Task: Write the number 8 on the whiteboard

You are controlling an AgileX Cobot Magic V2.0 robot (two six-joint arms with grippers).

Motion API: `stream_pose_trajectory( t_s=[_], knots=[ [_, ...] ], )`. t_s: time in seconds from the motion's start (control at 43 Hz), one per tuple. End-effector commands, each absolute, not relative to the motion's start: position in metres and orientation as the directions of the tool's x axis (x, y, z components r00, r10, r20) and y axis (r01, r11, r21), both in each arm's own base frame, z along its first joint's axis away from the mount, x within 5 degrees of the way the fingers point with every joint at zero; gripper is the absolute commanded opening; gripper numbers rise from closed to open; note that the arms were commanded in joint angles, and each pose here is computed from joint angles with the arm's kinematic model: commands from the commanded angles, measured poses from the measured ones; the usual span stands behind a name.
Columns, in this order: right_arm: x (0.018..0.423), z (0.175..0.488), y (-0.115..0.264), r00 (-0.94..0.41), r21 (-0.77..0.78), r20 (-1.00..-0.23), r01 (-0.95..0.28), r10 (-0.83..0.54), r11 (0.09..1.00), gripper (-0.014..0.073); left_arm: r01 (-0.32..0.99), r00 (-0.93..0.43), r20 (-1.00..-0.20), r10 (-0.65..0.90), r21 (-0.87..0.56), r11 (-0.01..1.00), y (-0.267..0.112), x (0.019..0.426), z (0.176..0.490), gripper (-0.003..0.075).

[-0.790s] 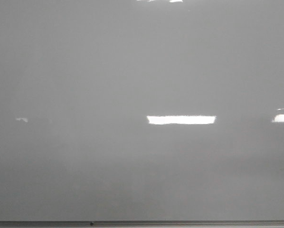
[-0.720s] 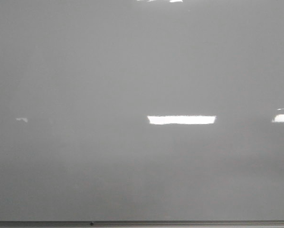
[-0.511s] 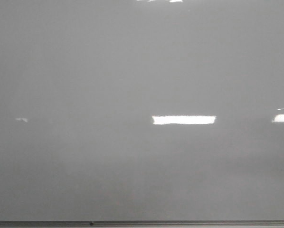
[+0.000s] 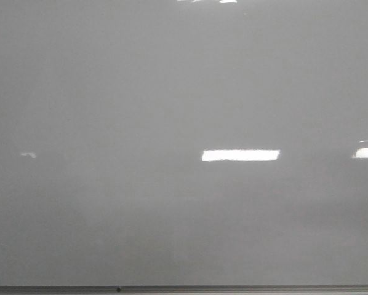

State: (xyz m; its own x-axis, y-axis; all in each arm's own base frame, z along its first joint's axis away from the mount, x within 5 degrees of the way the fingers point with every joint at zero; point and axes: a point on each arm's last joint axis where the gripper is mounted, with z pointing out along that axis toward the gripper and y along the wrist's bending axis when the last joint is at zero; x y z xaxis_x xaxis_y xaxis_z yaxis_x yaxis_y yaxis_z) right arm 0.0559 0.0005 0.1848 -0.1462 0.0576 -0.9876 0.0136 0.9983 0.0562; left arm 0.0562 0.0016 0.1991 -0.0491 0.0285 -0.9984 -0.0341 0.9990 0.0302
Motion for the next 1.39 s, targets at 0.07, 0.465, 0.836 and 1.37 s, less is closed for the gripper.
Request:
stream_pose_trajectory(
  t_s=[0.07, 0.465, 0.836, 1.37],
  knots=[
    [0.055, 0.194, -0.001, -0.049, 0.044, -0.998, 0.023, 0.045, 0.999, -0.0069, -0.046, 0.054, -0.998, 0.016, 0.013, 0.999, 0.002, 0.055, 0.207, -0.0019],
    [0.055, 0.194, -0.001, -0.045, 0.044, -0.998, 0.024, 0.045, 0.999, -0.0069, -0.046, 0.054, -0.998, 0.016, 0.013, 0.999, 0.002, 0.055, 0.207, -0.0019],
    [0.051, 0.223, -0.001, 0.085, 0.050, -0.995, 0.023, 0.048, 0.998, -0.0066, -0.043, 0.248, -0.965, -0.086, -0.100, 0.994, 0.004, 0.049, 0.238, -0.0019],
    [0.073, 0.313, 0.001, -0.121, 0.049, -0.991, 0.004, 0.049, 0.999, -0.0066, -0.031, -0.125, -0.989, 0.074, 0.079, 0.996, 0.004, 0.100, 0.307, -0.0018]
  ],
)
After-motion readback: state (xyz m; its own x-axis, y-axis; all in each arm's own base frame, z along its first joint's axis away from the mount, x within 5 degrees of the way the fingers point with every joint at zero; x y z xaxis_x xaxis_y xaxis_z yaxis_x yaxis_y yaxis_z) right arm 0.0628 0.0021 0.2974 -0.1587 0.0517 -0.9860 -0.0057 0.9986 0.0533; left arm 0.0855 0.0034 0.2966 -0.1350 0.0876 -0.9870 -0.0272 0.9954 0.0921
